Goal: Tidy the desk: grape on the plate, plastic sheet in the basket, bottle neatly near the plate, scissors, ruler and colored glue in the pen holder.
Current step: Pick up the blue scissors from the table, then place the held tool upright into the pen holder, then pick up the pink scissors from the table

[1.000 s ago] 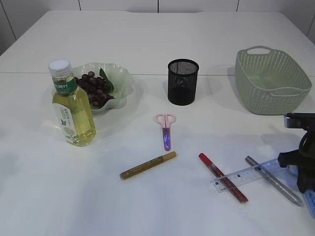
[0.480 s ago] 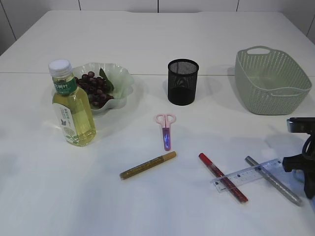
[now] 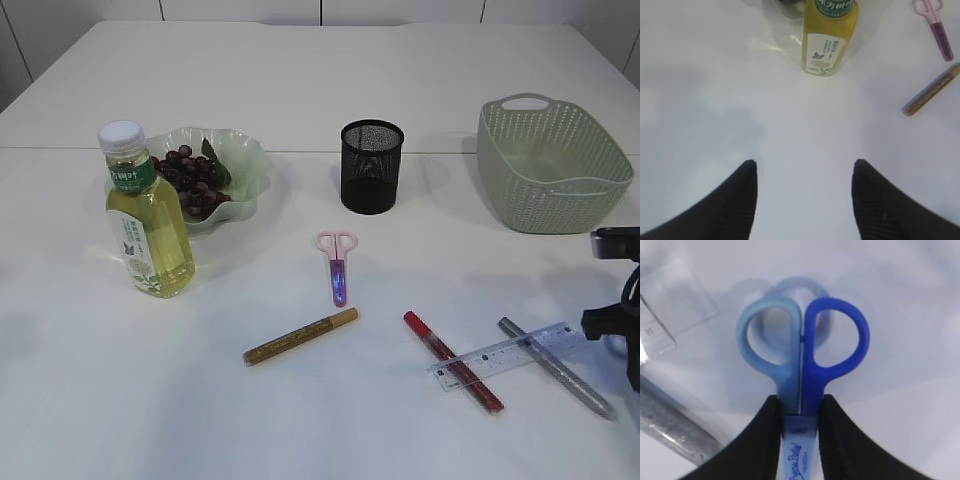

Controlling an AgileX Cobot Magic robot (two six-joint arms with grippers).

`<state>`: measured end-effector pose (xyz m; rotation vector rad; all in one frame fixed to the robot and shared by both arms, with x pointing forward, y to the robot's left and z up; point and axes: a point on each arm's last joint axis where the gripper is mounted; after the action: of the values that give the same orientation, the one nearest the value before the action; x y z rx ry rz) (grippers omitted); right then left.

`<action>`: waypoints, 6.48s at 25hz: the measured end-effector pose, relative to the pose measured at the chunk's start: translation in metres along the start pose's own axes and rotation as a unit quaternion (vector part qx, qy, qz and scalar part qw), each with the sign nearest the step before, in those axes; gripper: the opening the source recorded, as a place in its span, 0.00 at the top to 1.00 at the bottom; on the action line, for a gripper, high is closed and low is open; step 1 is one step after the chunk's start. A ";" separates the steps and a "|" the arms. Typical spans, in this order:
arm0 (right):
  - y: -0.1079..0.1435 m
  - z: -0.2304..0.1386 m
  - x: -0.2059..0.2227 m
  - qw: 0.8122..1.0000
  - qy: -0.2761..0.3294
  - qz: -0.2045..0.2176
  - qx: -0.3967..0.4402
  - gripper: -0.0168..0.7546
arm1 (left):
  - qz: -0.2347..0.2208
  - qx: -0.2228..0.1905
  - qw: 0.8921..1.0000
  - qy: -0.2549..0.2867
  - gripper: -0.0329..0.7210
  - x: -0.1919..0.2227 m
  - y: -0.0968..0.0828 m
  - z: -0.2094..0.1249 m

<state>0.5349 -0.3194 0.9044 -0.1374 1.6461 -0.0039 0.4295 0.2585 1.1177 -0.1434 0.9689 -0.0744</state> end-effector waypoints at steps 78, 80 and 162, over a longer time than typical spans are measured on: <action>0.136 0.215 -0.115 0.810 -0.566 0.054 -0.141 0.71 | 0.022 0.017 1.000 -0.013 0.38 0.004 0.003 0.005; 0.137 0.215 -0.115 0.810 -0.567 0.054 -0.140 0.71 | 0.022 0.017 1.000 -0.013 0.38 0.004 0.003 0.005; 0.152 0.094 -0.210 0.958 -0.205 0.168 -0.105 0.44 | 0.047 0.006 0.991 0.124 0.38 0.001 0.008 -0.020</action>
<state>0.6308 -0.1420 1.0920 -0.0148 1.2326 0.4332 0.4131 0.2645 1.1045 -0.0787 1.2224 -0.0120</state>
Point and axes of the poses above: a point on each arm's last joint axis where the gripper is mounted, x pointing out along that axis toward the gripper, y along the wrist's bending axis when the last joint is at zero, z = x × y, and after that the axes turned 11 degrees about -x, right-handed
